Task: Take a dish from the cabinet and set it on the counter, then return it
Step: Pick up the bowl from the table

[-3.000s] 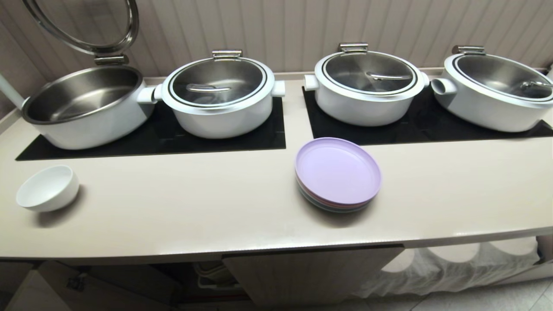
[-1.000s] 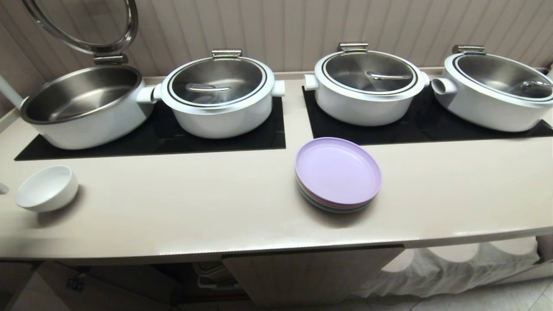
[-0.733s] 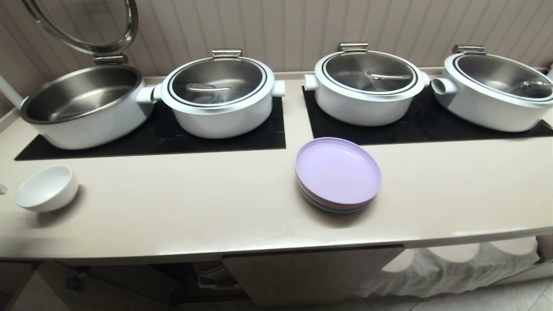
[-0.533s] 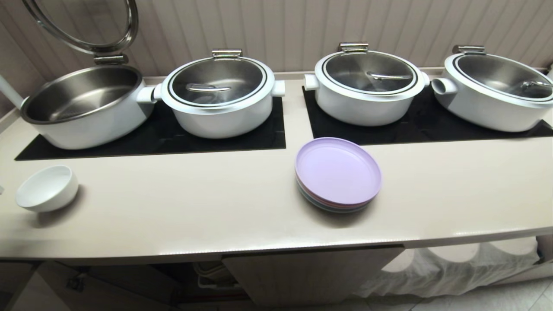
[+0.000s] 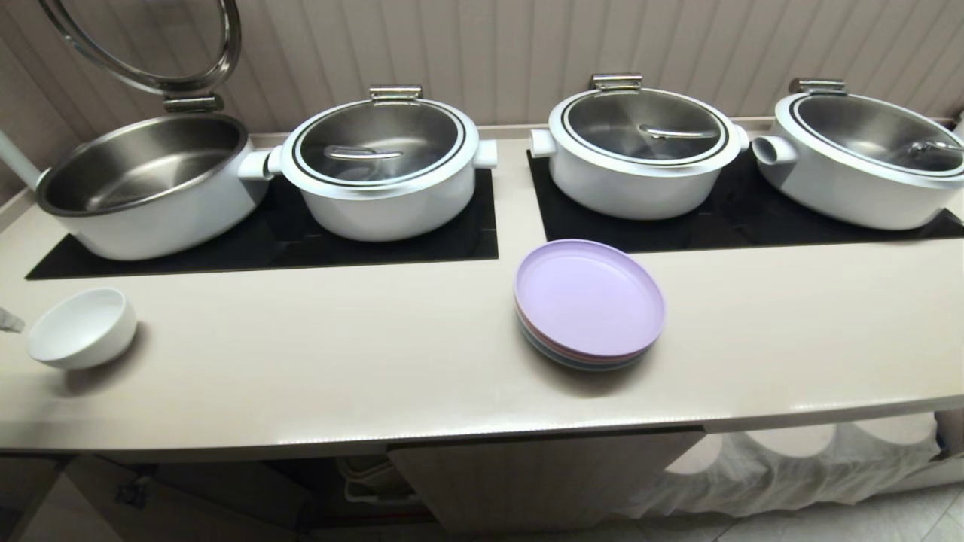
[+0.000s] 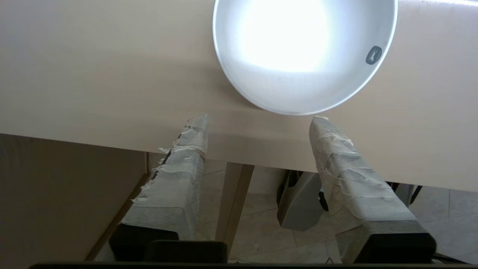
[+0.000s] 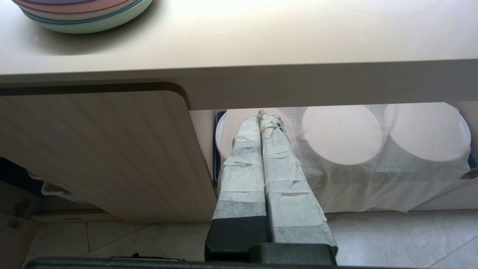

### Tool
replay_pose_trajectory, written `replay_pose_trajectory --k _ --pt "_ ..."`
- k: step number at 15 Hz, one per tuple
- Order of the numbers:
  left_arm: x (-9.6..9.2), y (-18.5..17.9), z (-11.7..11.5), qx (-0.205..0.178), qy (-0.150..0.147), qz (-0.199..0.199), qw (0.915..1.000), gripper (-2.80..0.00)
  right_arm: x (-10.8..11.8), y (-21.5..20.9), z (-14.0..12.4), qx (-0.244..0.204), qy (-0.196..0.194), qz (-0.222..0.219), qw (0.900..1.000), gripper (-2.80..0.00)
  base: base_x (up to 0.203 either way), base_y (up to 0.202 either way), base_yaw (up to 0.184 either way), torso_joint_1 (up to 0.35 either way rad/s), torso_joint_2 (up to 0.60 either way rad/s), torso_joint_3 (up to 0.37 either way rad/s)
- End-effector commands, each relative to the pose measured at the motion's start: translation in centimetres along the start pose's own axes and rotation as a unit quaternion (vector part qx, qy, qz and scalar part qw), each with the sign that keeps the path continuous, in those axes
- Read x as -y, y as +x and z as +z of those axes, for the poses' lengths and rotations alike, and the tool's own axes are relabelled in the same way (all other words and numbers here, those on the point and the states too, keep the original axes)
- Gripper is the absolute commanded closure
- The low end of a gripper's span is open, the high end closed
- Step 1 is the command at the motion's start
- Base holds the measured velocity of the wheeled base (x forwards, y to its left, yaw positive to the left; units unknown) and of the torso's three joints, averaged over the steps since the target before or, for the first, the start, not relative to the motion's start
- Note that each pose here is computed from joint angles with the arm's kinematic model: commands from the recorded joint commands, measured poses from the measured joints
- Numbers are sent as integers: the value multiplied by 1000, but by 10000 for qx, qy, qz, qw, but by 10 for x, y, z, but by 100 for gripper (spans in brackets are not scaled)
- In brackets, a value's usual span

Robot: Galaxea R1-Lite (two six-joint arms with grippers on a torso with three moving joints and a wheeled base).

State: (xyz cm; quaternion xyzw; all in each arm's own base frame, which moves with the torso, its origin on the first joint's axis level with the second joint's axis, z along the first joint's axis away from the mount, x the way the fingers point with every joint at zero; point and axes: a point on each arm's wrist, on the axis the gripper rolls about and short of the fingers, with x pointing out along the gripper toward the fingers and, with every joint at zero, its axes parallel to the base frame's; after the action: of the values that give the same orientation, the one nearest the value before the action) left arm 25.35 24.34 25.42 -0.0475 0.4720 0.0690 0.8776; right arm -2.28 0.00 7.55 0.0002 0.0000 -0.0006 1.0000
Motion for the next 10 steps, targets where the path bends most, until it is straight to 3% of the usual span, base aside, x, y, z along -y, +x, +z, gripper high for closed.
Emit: replay_pose_trajectory --k 1,10 --pt "1 -2 0 6 28 -4 10000 -280 0 0 0 0 -2 2 10000 0 0 0 0 0 0 0" --pt "-5 14 -1 -144 -62 -107 9998 -280 0 0 0 0 -2 -1 10000 0 0 0 0 0 0 0"
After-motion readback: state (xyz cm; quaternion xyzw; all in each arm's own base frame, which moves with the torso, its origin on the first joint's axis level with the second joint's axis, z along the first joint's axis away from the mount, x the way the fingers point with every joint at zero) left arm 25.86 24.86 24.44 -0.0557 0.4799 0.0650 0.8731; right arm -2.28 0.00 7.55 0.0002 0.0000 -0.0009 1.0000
